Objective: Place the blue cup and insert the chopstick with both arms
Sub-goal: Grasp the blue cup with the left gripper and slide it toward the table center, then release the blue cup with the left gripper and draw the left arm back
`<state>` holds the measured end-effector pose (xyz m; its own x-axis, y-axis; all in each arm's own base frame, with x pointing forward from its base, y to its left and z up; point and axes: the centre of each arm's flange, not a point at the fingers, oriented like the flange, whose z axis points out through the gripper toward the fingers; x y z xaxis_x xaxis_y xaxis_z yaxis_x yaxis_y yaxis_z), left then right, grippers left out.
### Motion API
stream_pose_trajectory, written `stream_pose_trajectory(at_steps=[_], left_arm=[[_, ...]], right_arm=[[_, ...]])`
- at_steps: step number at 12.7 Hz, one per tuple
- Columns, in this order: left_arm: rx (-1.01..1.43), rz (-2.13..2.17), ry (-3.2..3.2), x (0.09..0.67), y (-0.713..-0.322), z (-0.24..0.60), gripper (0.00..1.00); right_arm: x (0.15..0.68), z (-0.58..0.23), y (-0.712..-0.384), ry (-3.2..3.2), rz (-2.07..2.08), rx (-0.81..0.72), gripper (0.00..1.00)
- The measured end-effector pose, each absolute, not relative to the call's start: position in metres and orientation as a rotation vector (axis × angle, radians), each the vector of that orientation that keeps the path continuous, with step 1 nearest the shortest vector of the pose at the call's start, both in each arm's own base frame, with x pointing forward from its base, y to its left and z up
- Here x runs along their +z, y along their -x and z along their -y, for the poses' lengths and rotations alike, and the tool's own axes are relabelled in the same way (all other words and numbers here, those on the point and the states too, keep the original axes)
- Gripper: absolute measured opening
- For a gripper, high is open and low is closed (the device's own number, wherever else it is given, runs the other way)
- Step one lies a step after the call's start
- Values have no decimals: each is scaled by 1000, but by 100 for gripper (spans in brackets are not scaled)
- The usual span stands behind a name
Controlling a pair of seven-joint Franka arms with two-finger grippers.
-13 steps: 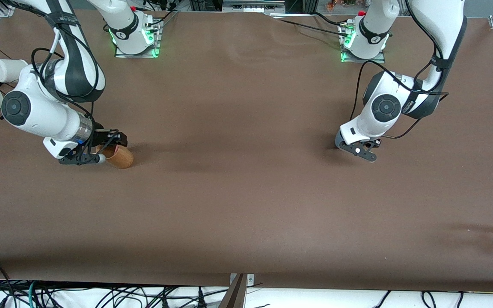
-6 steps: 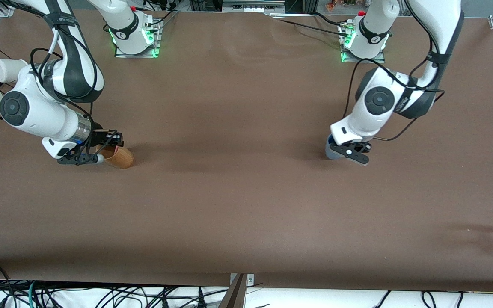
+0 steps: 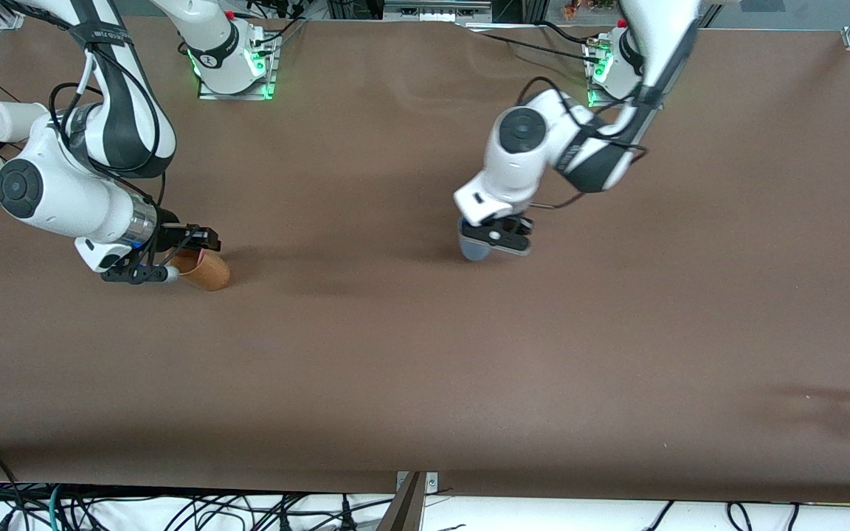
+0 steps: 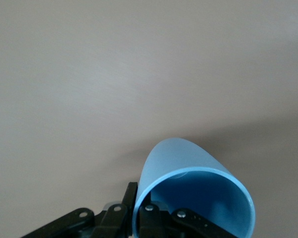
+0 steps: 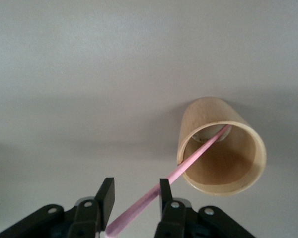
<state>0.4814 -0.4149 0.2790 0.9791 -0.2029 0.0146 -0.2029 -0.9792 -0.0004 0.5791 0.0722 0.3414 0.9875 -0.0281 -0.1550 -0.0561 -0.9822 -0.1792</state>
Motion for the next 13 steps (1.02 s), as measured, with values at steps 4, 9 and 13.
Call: stream_pose_trajectory(at_steps=[4,9,13], left_arm=[[-41,231,-3132,245,-458,458,6],[22,185,-3134,297,-480,455,55],[24,123,-3212,397,-495,438,95]], right_arm=[[336,-69,-576,2941,-81,244,25],[335,-63,-575,2910,-119,268,5],[338,-58,-574,2904,-135,279,4]])
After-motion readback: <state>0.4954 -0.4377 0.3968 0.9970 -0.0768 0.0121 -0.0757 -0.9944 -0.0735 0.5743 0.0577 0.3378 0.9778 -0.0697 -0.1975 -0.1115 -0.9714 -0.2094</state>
